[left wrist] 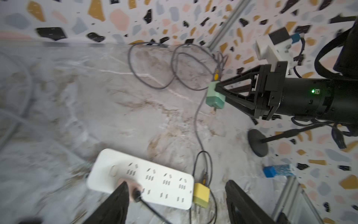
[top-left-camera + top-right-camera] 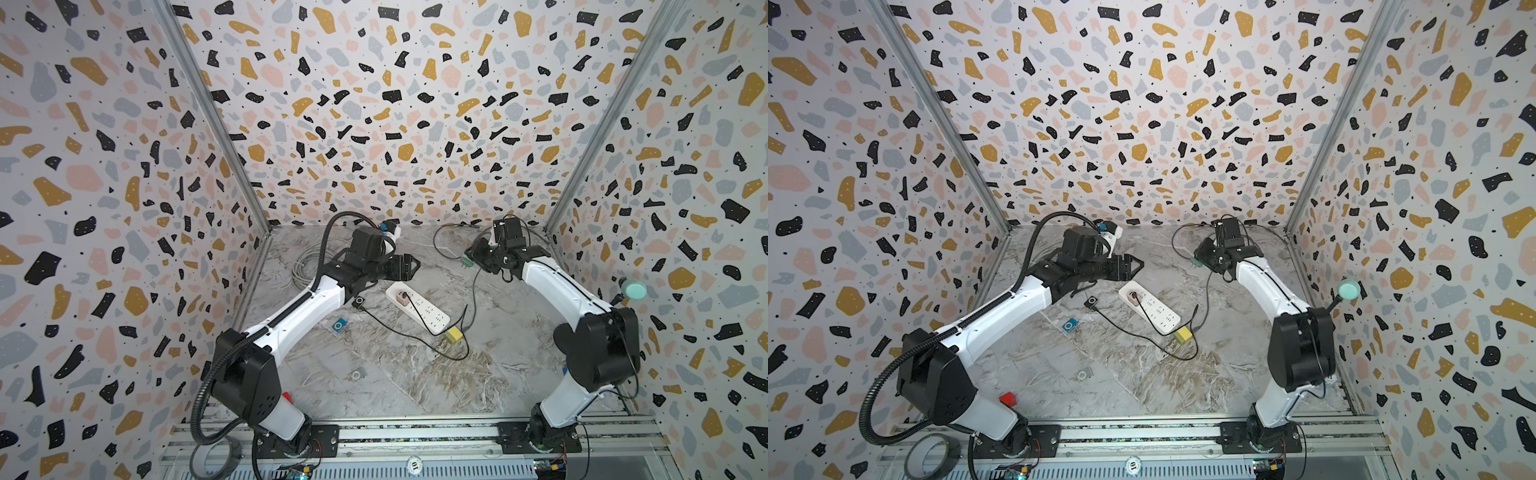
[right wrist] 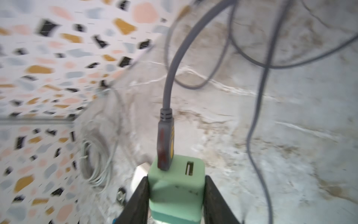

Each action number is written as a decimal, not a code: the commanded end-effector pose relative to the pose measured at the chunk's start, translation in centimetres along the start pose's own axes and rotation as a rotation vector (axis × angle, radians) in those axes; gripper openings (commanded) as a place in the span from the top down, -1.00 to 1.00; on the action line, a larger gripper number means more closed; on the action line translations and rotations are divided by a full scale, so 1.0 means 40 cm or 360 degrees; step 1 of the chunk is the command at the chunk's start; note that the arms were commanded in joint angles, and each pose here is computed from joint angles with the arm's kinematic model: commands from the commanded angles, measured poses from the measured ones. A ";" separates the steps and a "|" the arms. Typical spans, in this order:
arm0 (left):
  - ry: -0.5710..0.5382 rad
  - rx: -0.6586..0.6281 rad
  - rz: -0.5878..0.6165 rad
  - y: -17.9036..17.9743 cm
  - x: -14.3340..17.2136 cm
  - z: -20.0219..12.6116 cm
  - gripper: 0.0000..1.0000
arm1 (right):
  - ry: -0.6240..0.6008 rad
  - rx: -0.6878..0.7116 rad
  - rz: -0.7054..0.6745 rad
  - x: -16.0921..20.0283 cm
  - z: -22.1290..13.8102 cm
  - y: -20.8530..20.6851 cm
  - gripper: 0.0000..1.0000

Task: Charge mp3
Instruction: Pick up the plug from the center of the board.

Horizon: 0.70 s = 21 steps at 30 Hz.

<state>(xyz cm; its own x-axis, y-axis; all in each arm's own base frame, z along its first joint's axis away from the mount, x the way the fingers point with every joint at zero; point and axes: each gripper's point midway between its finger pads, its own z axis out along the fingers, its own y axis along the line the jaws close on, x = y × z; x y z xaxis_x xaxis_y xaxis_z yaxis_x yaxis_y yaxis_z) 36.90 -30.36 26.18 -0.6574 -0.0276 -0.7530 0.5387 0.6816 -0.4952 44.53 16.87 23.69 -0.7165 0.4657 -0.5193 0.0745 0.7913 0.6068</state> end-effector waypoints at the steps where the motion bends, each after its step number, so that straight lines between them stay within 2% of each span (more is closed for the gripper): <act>1: -0.0436 0.0477 0.0087 -0.196 -0.134 -0.039 -0.56 | -0.0102 -0.0237 -0.0172 -0.004 -0.098 0.149 0.68; 6: -0.0562 0.0570 0.0160 -0.248 -0.125 -0.023 -0.52 | -0.0092 -0.0382 -0.0141 0.069 -0.154 0.243 0.68; 15: -0.0428 0.0393 0.0174 -0.188 -0.083 0.056 -0.14 | -0.0068 -0.0443 -0.0123 0.109 -0.191 0.281 0.69; 21: -0.0429 0.0368 0.0197 -0.181 -0.085 0.069 -0.01 | -0.0037 -0.0486 -0.0154 0.129 -0.202 0.302 0.71</act>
<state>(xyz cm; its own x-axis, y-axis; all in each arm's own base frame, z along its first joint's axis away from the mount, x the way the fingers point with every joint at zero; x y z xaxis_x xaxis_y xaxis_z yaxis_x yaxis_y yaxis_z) 36.06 -37.03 27.89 -0.5179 -0.1274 -0.8459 0.6891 0.5237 -0.5008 37.43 25.34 30.93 -0.7052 0.4072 -0.5804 -0.1584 0.7074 0.6888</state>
